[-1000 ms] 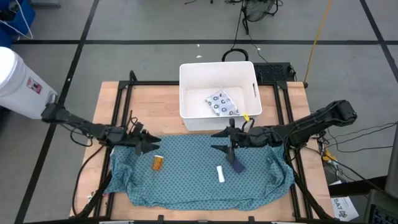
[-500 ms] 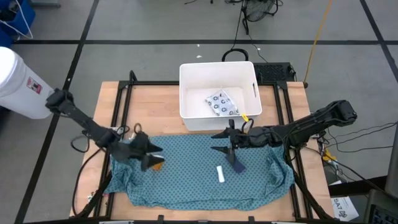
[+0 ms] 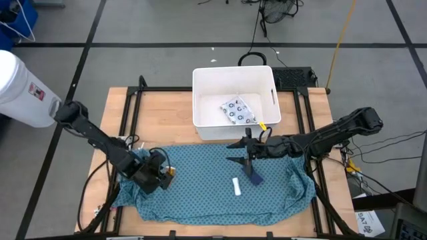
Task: Pick & place medical supplies in basket/bin
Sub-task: Put the orange pill bottle into the white bin
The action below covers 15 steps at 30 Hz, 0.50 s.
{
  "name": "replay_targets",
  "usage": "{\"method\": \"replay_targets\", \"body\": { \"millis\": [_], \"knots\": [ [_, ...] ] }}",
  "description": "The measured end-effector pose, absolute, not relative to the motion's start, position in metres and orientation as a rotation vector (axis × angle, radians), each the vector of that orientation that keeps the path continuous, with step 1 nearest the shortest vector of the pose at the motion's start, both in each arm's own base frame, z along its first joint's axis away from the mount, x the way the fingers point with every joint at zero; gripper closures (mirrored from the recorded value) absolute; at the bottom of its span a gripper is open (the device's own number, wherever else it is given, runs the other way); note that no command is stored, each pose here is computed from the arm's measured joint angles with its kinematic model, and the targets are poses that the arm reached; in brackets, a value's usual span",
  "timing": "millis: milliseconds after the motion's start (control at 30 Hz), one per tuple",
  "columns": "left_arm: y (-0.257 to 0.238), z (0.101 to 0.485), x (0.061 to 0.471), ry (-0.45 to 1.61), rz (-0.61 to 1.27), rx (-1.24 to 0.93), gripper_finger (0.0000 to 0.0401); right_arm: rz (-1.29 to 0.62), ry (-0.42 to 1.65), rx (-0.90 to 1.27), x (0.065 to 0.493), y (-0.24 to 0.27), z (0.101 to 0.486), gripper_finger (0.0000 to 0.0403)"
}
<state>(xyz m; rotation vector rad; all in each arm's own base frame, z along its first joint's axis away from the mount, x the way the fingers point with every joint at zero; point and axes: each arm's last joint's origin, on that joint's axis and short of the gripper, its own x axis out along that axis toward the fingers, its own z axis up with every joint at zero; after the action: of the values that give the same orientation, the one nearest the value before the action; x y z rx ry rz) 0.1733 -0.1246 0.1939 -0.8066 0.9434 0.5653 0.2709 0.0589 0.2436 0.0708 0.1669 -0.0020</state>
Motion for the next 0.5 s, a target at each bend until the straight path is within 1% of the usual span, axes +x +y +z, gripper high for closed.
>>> {"method": "replay_targets", "body": {
  "millis": [267,500],
  "knots": [
    [-0.128,0.169,0.183,1.012,0.671,-0.767,0.0041,-0.002,0.167,0.071,0.271,0.059,0.244,0.0206],
    [-0.131,0.151,0.193,1.065,0.682,-0.734,0.0041,-0.002,0.168,0.071,0.271,0.059,0.244,0.0206]
  ]
}}
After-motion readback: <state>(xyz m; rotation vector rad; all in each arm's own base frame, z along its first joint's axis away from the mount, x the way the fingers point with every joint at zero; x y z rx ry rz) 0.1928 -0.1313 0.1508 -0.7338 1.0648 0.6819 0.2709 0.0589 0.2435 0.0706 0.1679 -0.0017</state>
